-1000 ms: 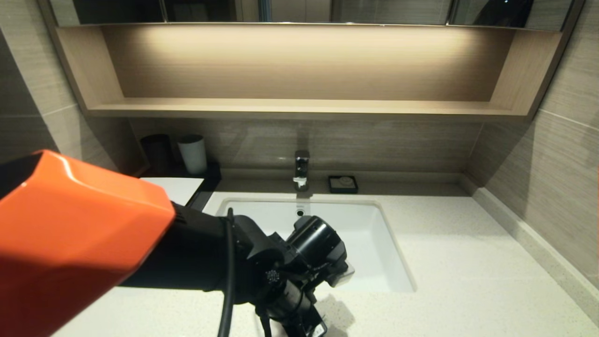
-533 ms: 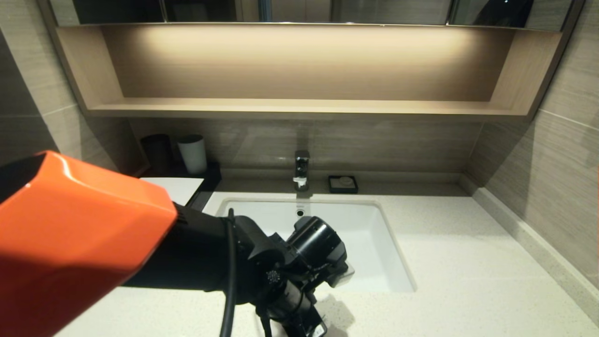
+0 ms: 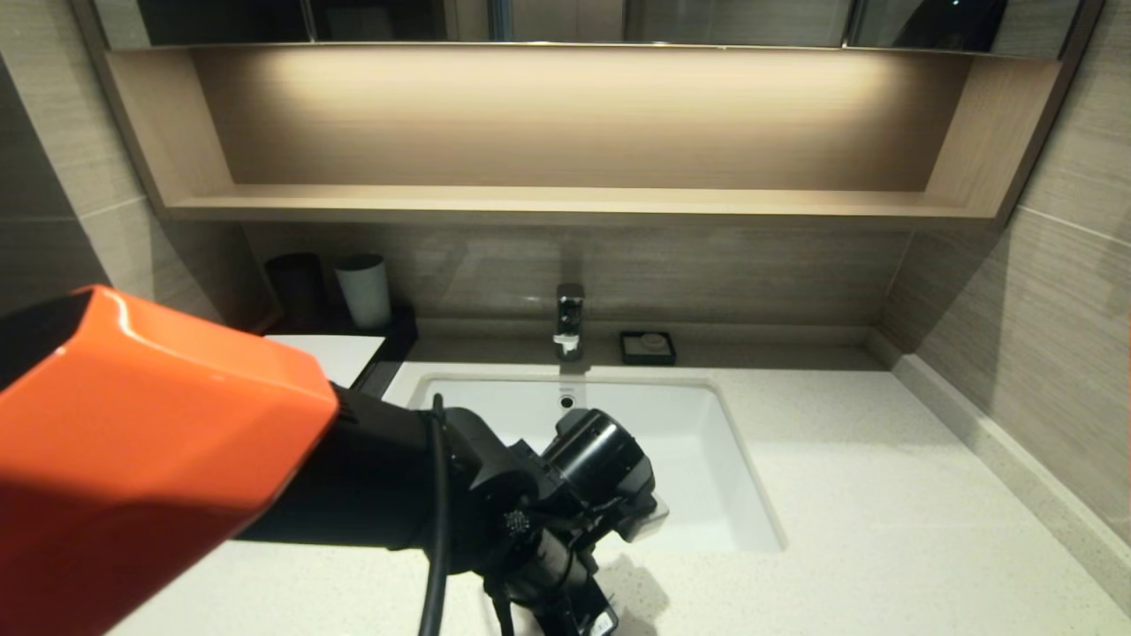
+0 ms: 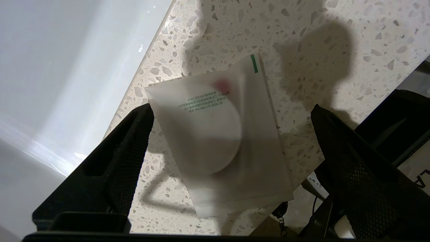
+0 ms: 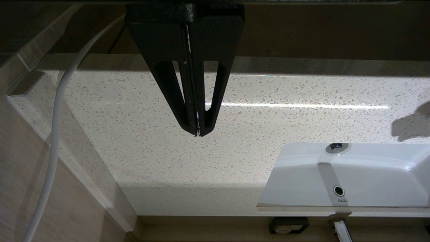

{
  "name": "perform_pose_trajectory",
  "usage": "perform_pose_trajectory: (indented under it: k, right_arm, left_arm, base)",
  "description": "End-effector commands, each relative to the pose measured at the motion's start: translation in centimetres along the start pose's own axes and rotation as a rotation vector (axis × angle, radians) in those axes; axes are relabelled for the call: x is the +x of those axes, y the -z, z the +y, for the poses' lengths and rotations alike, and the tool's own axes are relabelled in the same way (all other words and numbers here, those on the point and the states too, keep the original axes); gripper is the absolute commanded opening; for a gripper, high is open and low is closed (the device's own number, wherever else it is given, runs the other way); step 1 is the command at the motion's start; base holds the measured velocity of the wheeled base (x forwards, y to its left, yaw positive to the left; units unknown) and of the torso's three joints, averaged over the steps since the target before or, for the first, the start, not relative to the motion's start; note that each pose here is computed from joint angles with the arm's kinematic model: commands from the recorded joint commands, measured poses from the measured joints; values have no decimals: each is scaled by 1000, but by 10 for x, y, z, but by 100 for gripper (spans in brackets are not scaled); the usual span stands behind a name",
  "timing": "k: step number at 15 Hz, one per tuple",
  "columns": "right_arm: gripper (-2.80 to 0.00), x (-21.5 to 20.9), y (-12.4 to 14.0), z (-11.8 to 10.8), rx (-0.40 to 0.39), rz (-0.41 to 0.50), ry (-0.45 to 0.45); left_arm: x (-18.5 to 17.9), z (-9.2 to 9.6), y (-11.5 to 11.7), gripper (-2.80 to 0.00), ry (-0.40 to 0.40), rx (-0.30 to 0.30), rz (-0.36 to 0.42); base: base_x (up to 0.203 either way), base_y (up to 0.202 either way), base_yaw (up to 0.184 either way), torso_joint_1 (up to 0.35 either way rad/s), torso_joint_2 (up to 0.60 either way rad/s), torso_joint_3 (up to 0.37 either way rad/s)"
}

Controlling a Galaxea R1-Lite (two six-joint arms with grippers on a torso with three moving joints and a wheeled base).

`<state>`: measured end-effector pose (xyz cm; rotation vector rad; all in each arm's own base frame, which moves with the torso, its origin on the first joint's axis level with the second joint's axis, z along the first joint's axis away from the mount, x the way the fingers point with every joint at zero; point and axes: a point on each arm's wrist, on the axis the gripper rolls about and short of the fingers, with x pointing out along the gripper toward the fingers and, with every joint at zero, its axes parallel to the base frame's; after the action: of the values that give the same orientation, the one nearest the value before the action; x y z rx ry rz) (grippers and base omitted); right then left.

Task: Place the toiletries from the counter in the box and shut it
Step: Pick up the bathroom toiletry

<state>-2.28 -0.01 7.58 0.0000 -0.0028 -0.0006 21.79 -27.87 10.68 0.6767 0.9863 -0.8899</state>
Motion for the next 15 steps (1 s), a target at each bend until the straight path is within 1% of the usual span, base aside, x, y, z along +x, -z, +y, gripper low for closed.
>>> perform_pose_trajectory:
  k: [1, 3, 9, 15]
  right_arm:
    - [-280, 0, 0, 0, 0, 0, -1]
    - [-280, 0, 0, 0, 0, 1, -1]
    - [-280, 0, 0, 0, 0, 1, -1]
    - [-280, 0, 0, 0, 0, 1, -1]
  left_arm:
    - [-2, 0, -3, 0, 7, -16, -12]
    - [-3, 1, -6, 0, 24, -45, -22]
    - [4, 1, -4, 0, 25, -48, 3]
    - [5, 1, -4, 0, 23, -52, 7]
  base:
    - [0, 0, 0, 0, 0, 0]
    - [0, 0, 0, 0, 0, 0]
    - [0, 0, 0, 0, 0, 0]
    - [0, 0, 0, 0, 0, 0]
